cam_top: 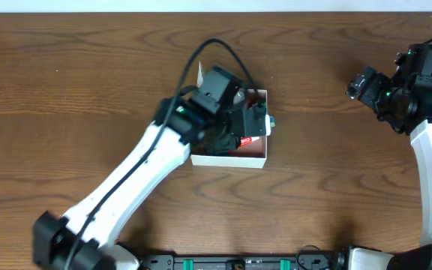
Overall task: Pack container
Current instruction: 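Carry the toothbrush into the box's right side and release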
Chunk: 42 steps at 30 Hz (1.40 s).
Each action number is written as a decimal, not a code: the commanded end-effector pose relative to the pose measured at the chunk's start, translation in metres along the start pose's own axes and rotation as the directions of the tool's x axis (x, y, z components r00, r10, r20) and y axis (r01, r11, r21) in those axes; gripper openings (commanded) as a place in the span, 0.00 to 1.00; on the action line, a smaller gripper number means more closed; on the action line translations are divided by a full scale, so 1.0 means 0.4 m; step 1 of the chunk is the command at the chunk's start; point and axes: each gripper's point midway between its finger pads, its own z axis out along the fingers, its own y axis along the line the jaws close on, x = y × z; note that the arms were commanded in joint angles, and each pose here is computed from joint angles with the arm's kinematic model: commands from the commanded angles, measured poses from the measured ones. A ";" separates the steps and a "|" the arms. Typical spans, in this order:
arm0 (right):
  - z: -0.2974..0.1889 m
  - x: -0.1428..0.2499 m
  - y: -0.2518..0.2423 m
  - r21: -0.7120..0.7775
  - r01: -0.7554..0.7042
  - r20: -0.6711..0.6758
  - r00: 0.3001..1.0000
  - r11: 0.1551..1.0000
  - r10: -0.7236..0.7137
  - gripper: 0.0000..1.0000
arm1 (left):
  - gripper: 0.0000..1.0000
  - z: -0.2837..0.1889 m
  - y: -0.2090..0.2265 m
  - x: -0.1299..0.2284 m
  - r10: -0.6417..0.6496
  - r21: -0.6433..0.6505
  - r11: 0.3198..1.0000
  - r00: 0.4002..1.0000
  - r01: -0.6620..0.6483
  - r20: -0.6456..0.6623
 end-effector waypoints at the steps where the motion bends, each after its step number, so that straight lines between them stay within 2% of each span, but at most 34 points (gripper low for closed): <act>1: -0.005 -0.008 -0.002 0.002 0.005 0.009 1.000 1.000 -0.005 0.99 | 0.06 0.039 0.009 0.014 0.039 0.010 0.999 0.998 -0.039 -0.040; 13: -0.005 -0.008 -0.002 0.002 0.005 0.009 1.000 1.000 -0.005 0.99 | 0.07 0.092 0.015 0.045 0.034 0.022 0.999 0.994 -0.032 -0.105; 15: -0.005 -0.008 -0.002 0.002 0.005 0.009 1.000 1.000 -0.005 0.99 | 0.17 0.092 0.016 0.045 0.034 0.022 0.999 0.994 -0.032 -0.105; 16: -0.005 -0.008 -0.002 0.002 0.005 0.009 1.000 1.000 -0.005 0.99 | 0.29 0.092 0.016 0.045 0.034 0.022 0.999 0.994 -0.032 -0.105; 19: -0.005 -0.008 -0.002 0.002 0.005 0.009 1.000 1.000 -0.005 0.99 | 0.50 0.092 0.016 0.045 0.034 0.021 0.999 0.994 -0.032 -0.105; 23: -0.005 -0.008 -0.002 0.002 0.005 0.009 1.000 1.000 -0.005 0.99 | 0.69 0.091 0.016 0.045 0.034 0.021 0.999 0.994 -0.032 -0.105; 31: -0.005 -0.008 -0.002 0.002 0.005 0.009 1.000 1.000 -0.005 0.99 | 0.73 0.044 0.019 0.021 0.029 -0.021 0.999 0.997 -0.031 -0.076; 36: -0.005 -0.008 -0.001 0.002 0.005 0.009 1.000 1.000 -0.005 0.99 | 0.76 -0.063 -0.004 -0.057 0.003 -0.095 0.996 1.000 0.000 0.027; 42: -0.005 -0.008 -0.002 0.002 0.005 0.009 1.000 1.000 -0.005 0.99 | 0.79 -0.220 -0.066 -0.127 -0.084 -0.142 0.984 0.981 0.110 0.177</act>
